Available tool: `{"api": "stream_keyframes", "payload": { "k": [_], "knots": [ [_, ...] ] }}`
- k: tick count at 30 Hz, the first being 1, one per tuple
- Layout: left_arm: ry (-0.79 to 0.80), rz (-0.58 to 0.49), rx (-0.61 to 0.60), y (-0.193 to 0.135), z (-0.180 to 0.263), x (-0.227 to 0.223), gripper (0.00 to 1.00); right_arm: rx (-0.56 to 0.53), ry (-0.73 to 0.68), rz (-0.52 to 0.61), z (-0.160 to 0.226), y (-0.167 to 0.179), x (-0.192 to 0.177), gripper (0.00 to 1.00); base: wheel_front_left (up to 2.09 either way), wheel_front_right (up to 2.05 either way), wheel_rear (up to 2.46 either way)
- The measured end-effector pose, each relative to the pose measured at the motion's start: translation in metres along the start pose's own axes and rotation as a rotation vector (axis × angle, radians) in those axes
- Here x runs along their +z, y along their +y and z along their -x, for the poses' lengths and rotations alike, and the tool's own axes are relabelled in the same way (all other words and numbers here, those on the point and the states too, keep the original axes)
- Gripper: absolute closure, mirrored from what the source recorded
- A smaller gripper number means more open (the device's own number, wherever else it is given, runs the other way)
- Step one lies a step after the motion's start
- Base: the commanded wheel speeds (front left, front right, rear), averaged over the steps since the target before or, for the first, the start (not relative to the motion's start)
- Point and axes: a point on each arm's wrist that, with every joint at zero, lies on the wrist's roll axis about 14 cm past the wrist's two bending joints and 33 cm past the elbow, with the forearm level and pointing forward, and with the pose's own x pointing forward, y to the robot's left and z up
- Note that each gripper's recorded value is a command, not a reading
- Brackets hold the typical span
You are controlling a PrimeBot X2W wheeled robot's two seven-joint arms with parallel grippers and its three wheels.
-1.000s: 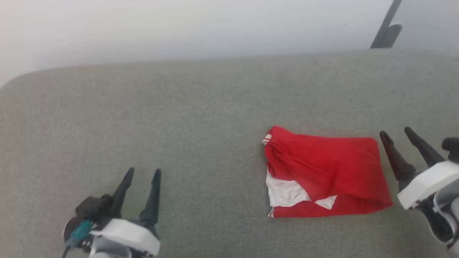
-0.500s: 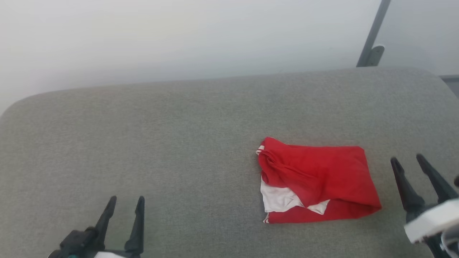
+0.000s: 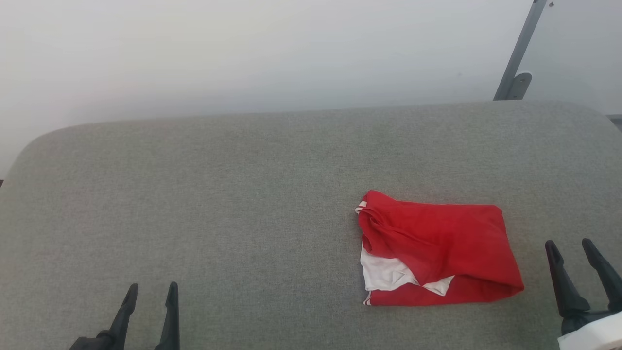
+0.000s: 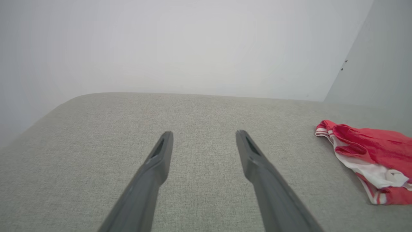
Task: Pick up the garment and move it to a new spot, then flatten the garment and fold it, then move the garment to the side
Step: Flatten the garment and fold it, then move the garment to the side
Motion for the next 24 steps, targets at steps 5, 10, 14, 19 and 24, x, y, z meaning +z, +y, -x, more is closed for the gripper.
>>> {"api": "stream_keyframes", "payload": {
  "k": [5,10,14,19,24],
  "knots": [
    [-0.004,-0.003,-0.005,-0.003,0.0,0.001,0.0,0.003,0.006,-0.004,0.001,0.004,0.0,0.0,0.0,0.0,0.0],
    [-0.009,-0.008,-0.015,-0.006,-0.002,0.003,0.0,0.002,0.014,-0.004,0.001,0.005,0.0,0.0,0.0,0.0,0.0],
    [-0.006,-0.009,-0.047,-0.016,-0.008,0.001,0.0,0.0,0.078,0.008,-0.004,0.002,-0.01,0.0,0.0,0.0,0.0],
    [-0.022,-0.016,-0.085,-0.027,-0.022,0.006,0.0,0.022,0.233,0.044,-0.023,0.0,-0.028,0.0,0.0,0.0,0.0],
    [-0.04,-0.013,-0.113,-0.037,-0.044,0.009,0.0,0.034,0.402,0.07,-0.057,-0.004,-0.04,0.0,0.0,0.0,0.0]
  ]
}}
